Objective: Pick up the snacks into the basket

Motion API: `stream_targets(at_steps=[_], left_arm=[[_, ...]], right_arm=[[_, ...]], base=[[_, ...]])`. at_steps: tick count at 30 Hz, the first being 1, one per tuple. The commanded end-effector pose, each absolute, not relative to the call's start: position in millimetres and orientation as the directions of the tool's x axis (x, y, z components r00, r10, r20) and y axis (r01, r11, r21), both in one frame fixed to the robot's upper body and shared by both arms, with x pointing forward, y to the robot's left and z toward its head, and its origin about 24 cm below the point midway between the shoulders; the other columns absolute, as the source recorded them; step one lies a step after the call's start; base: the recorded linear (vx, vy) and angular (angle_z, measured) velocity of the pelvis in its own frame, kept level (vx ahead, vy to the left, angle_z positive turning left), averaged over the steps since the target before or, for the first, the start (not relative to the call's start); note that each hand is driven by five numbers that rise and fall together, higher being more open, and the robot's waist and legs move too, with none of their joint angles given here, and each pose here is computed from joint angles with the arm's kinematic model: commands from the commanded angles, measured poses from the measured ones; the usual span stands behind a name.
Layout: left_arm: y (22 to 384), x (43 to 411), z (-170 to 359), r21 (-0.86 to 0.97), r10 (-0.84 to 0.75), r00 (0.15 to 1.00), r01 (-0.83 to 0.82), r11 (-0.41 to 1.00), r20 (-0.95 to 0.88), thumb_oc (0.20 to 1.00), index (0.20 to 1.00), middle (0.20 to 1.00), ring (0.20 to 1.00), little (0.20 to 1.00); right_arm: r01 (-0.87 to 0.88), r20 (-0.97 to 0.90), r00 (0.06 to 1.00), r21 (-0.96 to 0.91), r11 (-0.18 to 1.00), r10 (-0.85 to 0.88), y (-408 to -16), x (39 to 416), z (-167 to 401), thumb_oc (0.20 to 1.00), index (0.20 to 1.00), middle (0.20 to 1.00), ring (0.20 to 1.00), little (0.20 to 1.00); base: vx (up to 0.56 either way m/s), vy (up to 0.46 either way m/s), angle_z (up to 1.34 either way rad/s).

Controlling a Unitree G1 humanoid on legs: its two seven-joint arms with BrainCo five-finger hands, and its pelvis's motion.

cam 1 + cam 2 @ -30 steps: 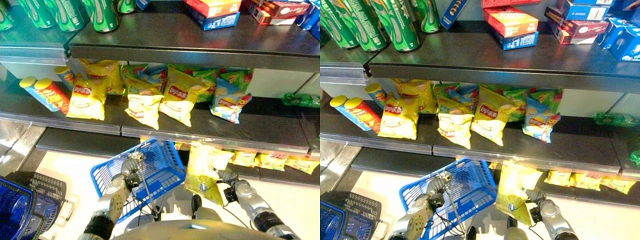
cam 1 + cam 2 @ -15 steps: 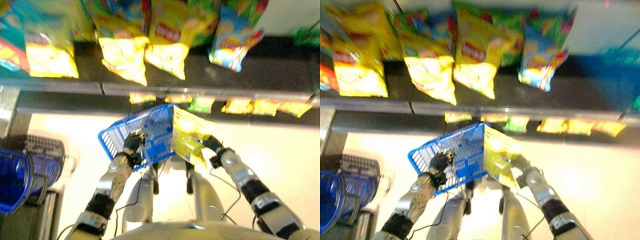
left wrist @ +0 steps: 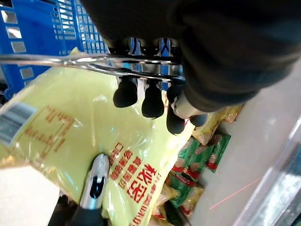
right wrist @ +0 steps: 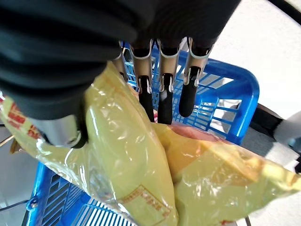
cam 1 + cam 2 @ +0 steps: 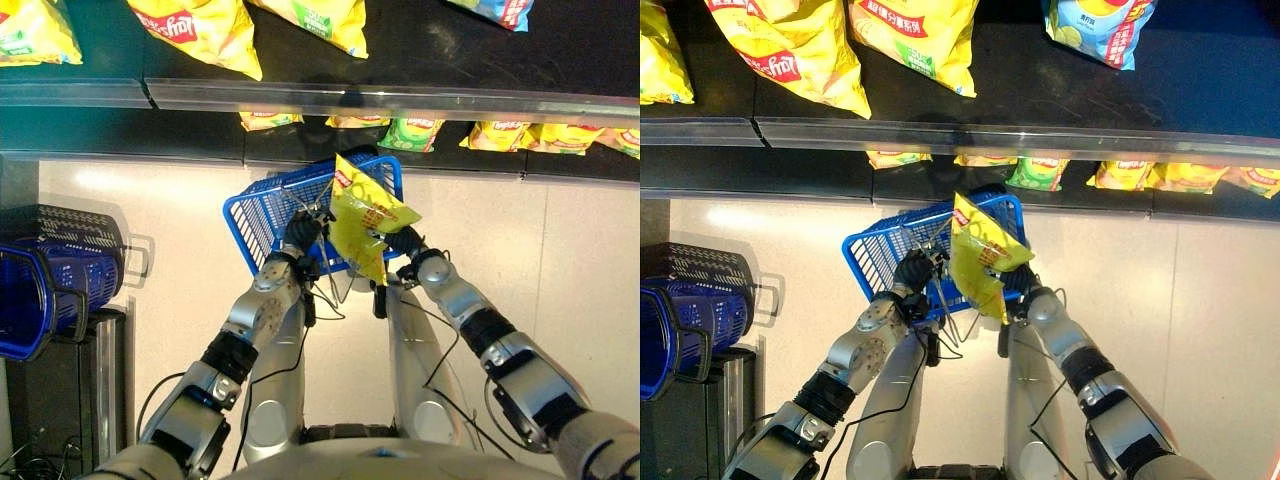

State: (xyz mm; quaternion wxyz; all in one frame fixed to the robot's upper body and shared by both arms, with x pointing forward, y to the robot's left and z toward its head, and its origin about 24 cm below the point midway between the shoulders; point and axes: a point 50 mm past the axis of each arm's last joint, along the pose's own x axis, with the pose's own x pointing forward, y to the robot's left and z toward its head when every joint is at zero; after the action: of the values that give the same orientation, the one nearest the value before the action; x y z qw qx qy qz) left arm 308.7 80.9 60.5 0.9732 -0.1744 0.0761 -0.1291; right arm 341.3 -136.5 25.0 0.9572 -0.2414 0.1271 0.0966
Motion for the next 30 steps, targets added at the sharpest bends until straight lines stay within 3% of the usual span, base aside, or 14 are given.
stream_targets(at_steps=[1, 13, 27, 30], left_arm=[[48, 293, 113, -0.443, -0.392, 0.905, 0.423, 0.791, 0.164, 0.2, 0.2, 0.2, 0.2, 0.2], [30, 271, 150, -0.413, -0.492, 0.812, 0.583, 0.699, 0.313, 0.2, 0.2, 0.2, 0.2, 0.2], [18, 260, 178, -0.409, -0.517, 0.75, 0.659, 0.631, 0.412, 0.2, 0.2, 0.2, 0.2, 0.2], [15, 259, 180, -0.413, -0.526, 0.741, 0.67, 0.616, 0.418, 0.2, 0.2, 0.2, 0.2, 0.2]], right_arm=[[-0.236, -0.188, 0.967, -0.404, 0.884, 0.172, -117, 350, 45, 0.2, 0.2, 0.2, 0.2, 0.2], [-0.085, -0.222, 0.973, -0.587, 0.805, -0.059, -152, 383, 62, 0.2, 0.2, 0.2, 0.2, 0.2], [-0.135, -0.294, 0.935, -0.811, 0.569, -0.198, -182, 381, 48, 0.2, 0.2, 0.2, 0.2, 0.2], [-0.17, -0.293, 0.934, -0.867, 0.469, -0.203, -186, 380, 47, 0.2, 0.2, 0.2, 0.2, 0.2]], base=[[-0.04, -0.014, 0.03], [-0.03, -0.001, 0.06], [0.0, 0.001, 0.02], [0.0, 0.0, 0.0]])
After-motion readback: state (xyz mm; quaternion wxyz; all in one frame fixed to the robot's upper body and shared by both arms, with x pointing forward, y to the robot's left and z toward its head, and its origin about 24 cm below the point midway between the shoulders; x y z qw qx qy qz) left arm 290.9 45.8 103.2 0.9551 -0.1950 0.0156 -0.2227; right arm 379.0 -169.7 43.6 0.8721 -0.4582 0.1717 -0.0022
